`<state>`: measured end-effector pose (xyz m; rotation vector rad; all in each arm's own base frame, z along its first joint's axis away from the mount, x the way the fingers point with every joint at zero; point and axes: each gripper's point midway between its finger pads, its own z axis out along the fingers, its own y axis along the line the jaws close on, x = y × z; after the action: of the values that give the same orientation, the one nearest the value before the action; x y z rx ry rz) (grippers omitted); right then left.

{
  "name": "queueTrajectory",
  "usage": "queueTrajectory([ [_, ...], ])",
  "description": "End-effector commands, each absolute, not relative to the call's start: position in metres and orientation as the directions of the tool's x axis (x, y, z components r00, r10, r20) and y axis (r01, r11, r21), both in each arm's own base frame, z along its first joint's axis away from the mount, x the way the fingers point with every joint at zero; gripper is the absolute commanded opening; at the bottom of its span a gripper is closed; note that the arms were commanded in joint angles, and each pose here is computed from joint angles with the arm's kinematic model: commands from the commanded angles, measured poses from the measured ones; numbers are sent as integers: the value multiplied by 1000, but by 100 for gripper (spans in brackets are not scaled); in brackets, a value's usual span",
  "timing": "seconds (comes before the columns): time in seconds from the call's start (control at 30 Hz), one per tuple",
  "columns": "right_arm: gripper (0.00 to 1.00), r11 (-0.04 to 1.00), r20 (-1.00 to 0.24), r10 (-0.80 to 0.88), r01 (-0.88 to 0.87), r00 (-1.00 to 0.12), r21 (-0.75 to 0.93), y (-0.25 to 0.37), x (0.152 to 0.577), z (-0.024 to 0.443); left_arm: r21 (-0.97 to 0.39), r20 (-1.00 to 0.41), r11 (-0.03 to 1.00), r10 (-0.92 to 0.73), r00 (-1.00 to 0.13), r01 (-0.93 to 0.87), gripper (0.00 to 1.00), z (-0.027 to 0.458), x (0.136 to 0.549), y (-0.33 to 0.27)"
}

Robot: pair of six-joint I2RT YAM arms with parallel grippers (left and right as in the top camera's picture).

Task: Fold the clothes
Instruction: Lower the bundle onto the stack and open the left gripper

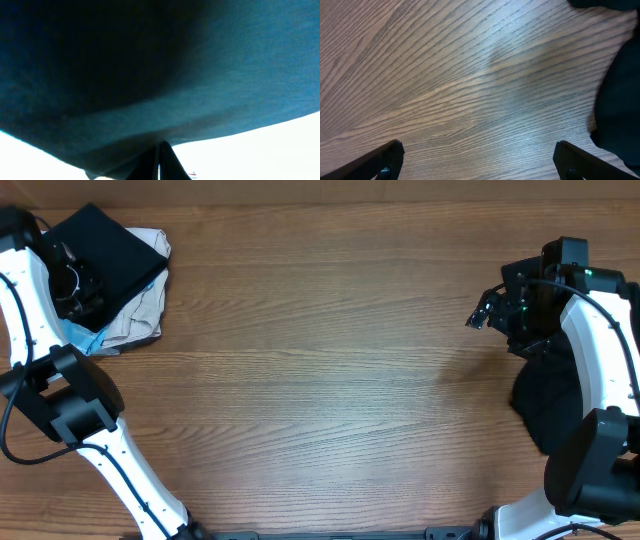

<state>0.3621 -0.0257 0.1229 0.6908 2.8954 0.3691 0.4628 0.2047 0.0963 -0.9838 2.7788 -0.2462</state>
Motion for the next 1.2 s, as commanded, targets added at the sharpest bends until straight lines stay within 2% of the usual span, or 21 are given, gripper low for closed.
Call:
queueTrajectory([
  [0.0,100,865,-111,464,422,-879,273,-28,366,132,-194,-143,775,-629,-764,-601,4,102,459,217],
  [0.07,100,865,-111,464,422,-879,273,-28,366,132,-269,-147,769,-628,-764,-580,4,109,465,211],
  [0.2,100,865,-111,464,422,-879,273,-28,366,132,-556,-217,730,-590,-778,-398,4,161,493,182],
  [0.33,100,865,-111,464,422,-879,273,-28,366,132,-657,-323,693,-615,-719,-298,4,210,511,191],
  [0.57,100,865,-111,464,422,-879,273,-28,366,132,-584,-382,701,-683,-623,-410,4,206,512,241],
  [0.87,100,865,-111,464,422,-879,273,-28,366,132,-365,-400,702,-711,-578,-612,4,161,497,290],
  [1.17,100,865,-111,464,422,-879,273,-28,366,132,-305,-308,671,-741,-596,-676,4,92,491,305],
])
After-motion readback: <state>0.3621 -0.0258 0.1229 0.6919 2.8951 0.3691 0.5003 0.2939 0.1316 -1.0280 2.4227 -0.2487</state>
